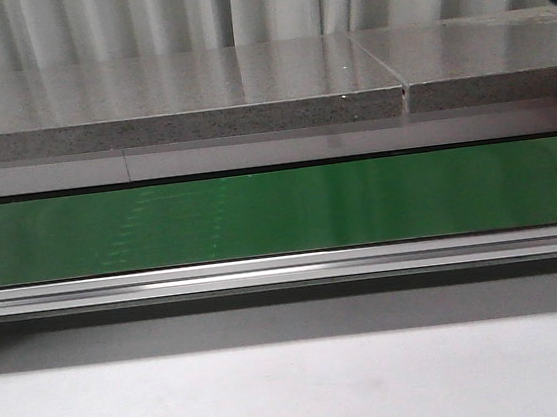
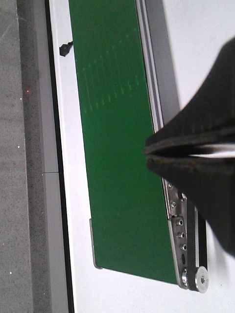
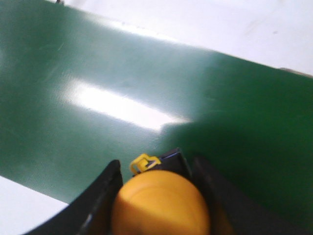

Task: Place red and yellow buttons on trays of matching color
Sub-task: 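Carry the yellow button into the yellow tray and open the right gripper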

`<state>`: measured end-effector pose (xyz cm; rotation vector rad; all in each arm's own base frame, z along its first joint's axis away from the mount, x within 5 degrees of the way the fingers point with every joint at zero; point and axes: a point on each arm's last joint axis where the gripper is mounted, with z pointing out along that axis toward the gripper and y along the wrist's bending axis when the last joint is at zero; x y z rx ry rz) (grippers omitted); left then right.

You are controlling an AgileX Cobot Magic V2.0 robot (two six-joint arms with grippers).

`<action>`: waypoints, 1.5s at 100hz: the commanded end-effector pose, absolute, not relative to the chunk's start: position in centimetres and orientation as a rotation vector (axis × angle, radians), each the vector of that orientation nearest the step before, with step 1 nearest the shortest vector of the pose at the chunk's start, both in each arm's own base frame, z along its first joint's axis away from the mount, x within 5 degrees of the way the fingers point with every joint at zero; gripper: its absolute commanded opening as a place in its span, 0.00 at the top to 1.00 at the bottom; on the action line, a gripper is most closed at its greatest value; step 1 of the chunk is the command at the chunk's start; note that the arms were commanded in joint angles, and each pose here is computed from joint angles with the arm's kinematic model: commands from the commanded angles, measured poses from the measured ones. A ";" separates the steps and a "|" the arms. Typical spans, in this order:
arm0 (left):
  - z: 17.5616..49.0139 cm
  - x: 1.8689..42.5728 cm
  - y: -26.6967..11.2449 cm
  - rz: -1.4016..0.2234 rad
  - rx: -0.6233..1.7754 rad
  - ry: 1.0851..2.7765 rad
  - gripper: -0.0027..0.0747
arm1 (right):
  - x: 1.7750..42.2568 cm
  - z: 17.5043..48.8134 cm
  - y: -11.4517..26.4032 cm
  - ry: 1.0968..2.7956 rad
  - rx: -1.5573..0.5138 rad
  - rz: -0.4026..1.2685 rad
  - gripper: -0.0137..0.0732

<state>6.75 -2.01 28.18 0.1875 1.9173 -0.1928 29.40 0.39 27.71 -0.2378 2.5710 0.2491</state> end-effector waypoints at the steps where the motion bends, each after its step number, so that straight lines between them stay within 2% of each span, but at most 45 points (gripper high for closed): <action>1: 29.5 7.0 -1.9 -0.206 0.149 1.835 0.99 | 28.4 31.1 -1.2 2.437 -0.124 0.212 0.69; 24: 29.5 7.0 -1.9 -0.206 0.149 1.835 0.99 | 25.5 34.0 -7.5 2.308 0.230 0.081 0.69; 51: 29.5 7.0 -1.9 -0.206 0.149 1.835 0.99 | 22.3 35.6 -15.0 2.046 0.689 -0.101 0.69; 67: 29.5 7.0 -1.9 -0.206 0.149 1.835 0.99 | 20.7 36.6 -18.2 1.859 0.834 -0.220 0.69; 79: 29.5 7.0 -1.9 -0.206 0.149 1.835 0.99 | 19.4 37.0 -20.0 1.780 0.892 -0.297 0.69; 92: 29.5 7.0 -1.9 -0.206 0.149 1.835 0.99 | 19.6 35.6 -21.3 1.807 0.949 -0.292 0.69; 125: 29.5 7.0 -1.9 -0.206 0.149 1.835 0.99 | 21.8 29.3 -24.4 2.013 1.049 -0.234 0.69; 150: 29.5 7.0 -1.9 -0.206 0.149 1.835 0.99 | 22.8 26.4 -25.5 2.075 1.092 -0.203 0.69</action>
